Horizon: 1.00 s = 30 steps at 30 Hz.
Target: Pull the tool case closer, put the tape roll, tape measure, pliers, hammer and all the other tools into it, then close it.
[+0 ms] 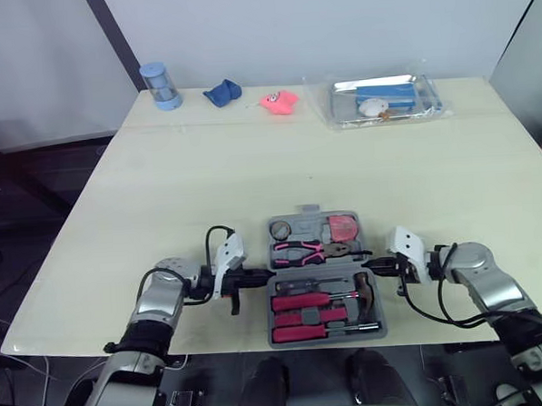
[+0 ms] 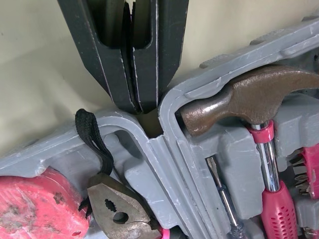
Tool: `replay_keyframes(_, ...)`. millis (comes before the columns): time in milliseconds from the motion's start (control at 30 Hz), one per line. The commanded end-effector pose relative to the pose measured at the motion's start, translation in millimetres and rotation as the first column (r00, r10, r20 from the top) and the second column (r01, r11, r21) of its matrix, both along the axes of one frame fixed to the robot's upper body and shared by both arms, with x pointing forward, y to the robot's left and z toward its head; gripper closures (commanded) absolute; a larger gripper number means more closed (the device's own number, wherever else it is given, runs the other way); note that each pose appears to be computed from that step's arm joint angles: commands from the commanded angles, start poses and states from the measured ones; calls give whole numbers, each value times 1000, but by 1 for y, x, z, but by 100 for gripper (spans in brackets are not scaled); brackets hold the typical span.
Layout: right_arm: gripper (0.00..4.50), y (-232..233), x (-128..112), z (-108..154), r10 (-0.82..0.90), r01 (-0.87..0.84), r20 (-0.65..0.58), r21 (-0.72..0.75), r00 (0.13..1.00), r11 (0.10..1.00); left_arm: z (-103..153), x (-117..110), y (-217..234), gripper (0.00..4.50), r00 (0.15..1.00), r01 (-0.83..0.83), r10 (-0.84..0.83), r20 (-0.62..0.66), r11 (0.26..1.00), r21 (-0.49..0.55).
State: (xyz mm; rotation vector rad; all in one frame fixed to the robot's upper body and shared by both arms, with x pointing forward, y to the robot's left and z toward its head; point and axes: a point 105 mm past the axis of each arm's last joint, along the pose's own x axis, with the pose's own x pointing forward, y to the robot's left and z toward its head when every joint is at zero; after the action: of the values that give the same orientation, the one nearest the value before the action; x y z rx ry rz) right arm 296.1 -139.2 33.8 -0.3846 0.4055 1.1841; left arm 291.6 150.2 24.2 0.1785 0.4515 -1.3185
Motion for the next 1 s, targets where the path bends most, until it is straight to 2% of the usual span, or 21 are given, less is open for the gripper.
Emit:
replay_keyframes(33,447,11,-3,12,49,-50,35,41,998,998,-15,-13,-17,450,995,81,-81,-56,997,9)
replay_keyframes(233,447,16,-14,11,88,-87,-22,62,996,994,-15,-10,-16,450,996,73,-73,-46,997,18)
replay_keyframes(633,447,8,-7,9,44,-45,20,23,999,999,-13,-7,-13,450,999,48,-48,-24,999,25)
replay_keyframes(1000,447,-24,-1,21,-75,73,32,45,997,996,15,10,18,450,988,-107,106,109,994,6)
